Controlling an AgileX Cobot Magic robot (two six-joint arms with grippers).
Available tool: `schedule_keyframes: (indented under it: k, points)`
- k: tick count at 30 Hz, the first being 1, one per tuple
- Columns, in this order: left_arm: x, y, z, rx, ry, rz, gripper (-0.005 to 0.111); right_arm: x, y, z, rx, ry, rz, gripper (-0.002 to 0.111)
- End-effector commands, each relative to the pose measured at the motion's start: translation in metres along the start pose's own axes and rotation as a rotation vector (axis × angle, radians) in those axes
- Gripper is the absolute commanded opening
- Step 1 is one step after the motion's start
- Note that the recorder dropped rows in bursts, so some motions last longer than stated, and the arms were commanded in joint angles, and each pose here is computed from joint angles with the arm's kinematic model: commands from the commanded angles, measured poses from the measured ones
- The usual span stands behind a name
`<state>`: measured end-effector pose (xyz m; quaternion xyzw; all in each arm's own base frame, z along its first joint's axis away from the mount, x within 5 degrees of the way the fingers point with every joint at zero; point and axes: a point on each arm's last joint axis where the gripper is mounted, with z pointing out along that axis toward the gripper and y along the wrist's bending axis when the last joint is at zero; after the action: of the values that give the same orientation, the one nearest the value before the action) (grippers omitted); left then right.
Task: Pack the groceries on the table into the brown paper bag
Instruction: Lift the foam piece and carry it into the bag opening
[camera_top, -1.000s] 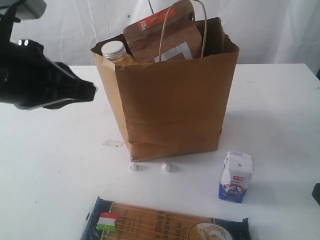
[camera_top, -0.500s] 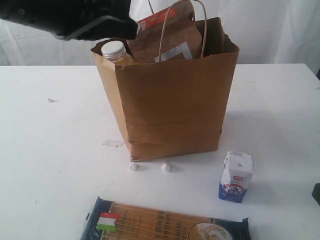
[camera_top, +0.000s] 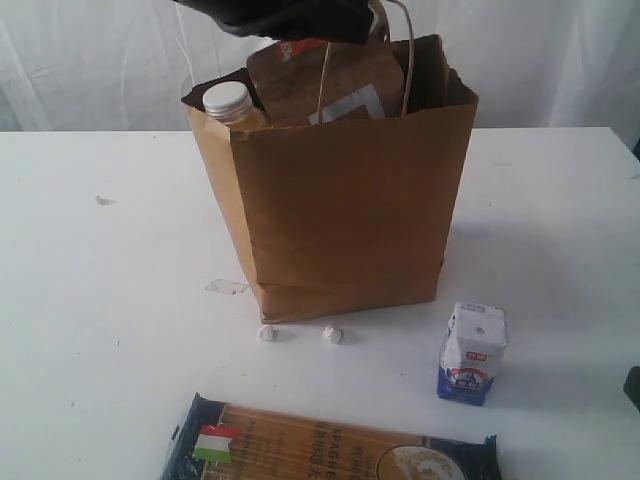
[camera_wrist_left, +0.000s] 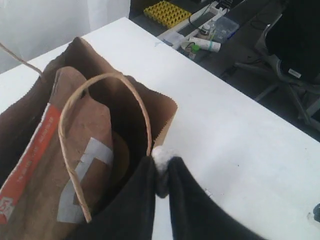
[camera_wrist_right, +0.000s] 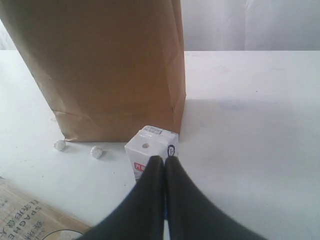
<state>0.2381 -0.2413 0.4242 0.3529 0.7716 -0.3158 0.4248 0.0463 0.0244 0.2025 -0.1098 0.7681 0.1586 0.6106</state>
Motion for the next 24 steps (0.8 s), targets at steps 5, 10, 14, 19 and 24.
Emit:
schedule_keyframes:
  k: [5, 10, 14, 19, 24]
  points:
    - [0.009, 0.006, 0.028, 0.033, 0.100, 0.019, 0.000, 0.001, 0.000, 0.000, 0.005, -0.007, 0.001, 0.000]
    - [0.009, 0.010, 0.036, 0.012, 0.072, 0.014, 0.000, 0.001, 0.000, 0.000, 0.005, -0.007, 0.001, 0.000]
    - [0.011, 0.013, 0.043, 0.002, 0.081, 0.020, 0.000, 0.001, 0.000, 0.000, 0.005, -0.007, 0.001, 0.000]
    - [0.012, 0.014, 0.045, -0.001, 0.083, 0.068, 0.000, 0.001, 0.000, 0.000, 0.005, -0.007, 0.001, 0.000]
    - [0.011, 0.015, 0.045, -0.005, 0.074, 0.066, 0.048, 0.001, 0.000, 0.000, 0.005, -0.007, 0.001, 0.000]
